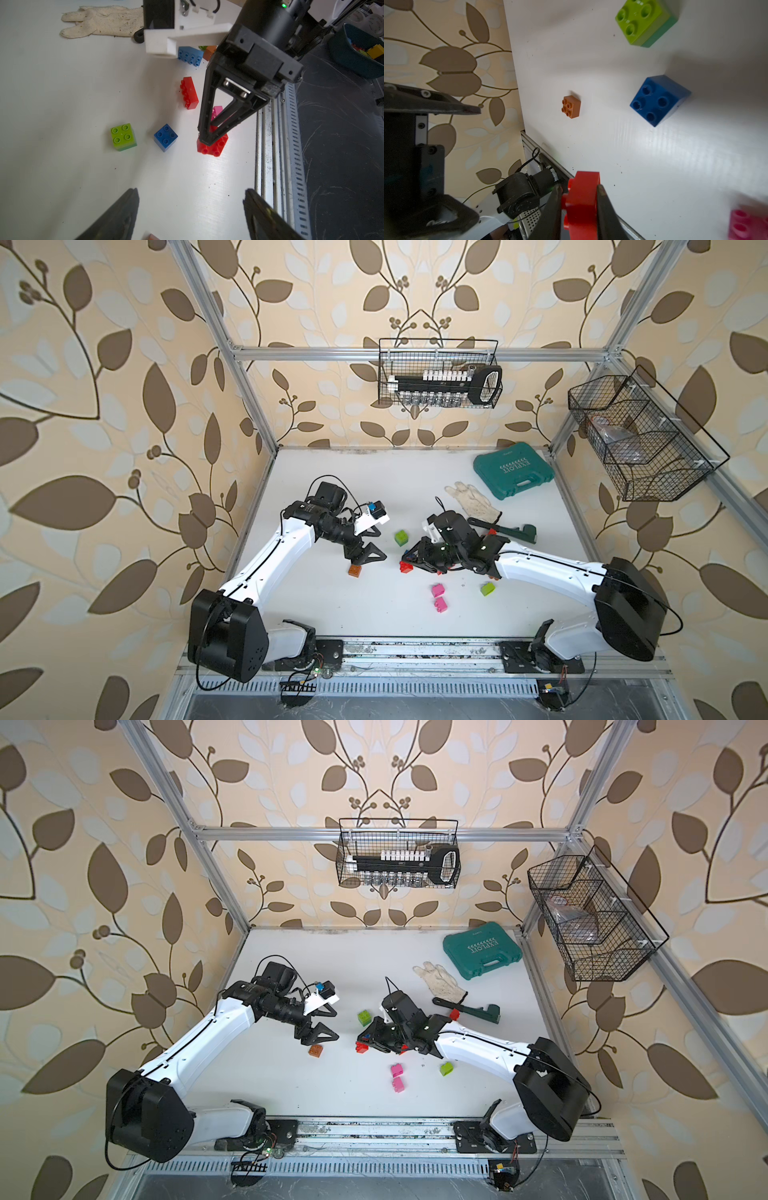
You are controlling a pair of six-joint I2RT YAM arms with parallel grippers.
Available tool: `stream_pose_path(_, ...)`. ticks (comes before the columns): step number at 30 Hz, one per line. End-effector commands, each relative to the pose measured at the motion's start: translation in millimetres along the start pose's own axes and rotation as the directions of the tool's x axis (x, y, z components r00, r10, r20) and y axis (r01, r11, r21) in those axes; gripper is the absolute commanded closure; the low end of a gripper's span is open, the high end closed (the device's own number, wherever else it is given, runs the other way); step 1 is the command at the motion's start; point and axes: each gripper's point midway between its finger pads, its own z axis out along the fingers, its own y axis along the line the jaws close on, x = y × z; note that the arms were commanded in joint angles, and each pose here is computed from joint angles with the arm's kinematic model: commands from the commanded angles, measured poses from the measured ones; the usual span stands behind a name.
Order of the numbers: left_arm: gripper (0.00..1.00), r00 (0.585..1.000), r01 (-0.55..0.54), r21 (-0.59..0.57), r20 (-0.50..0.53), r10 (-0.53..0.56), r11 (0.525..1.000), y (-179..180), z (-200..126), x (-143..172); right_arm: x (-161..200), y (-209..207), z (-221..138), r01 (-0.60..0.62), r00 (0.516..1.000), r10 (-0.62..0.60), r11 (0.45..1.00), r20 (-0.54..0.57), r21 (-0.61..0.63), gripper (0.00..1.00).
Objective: Assemble the letter h with lego
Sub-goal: Pick up the lego brick from the center of the board.
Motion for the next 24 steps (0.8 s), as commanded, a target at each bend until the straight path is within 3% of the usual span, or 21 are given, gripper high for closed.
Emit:
stream_pose_path(1, 0.18, 0.997, -0.08, 0.041, 0.008, 0.08, 0.996, -9, 10, 0, -1, 45, 5, -0.043, 0.998, 0.037, 0.988, -0.049, -0.15, 0.77)
stream_pose_path(7, 0.2, 0.989, -0.136, 0.042, -0.056, 0.138, 0.99, -7, 24, 15, -1, 65, 6, -0.041, 0.997, 0.029, 0.98, -0.065, -0.194, 0.77)
stream_pose_path(10, 0.35, 0.979, -0.184, 0.065, -0.079, 0.189, 0.981, -13, 29, 20, 0, 67, 8, -0.052, 0.996, 0.036, 0.978, -0.081, -0.203, 0.77)
stream_pose_path(18, 0.66, 0.979, -0.186, 0.062, -0.078, 0.191, 0.981, -11, 29, 16, 2, 63, 12, -0.063, 0.994, 0.045, 0.979, -0.096, -0.195, 0.77)
stream_pose_path(21, 0.71, 0.978, -0.18, 0.069, -0.094, 0.186, 0.981, -12, 28, 18, 3, 58, 13, -0.054, 0.995, 0.038, 0.982, -0.093, -0.179, 0.74)
stream_pose_path(24, 0.73, 0.973, -0.182, 0.061, -0.134, 0.189, 0.981, -10, 28, 26, 2, 47, 10, -0.043, 0.997, 0.033, 0.989, -0.071, -0.141, 0.65)
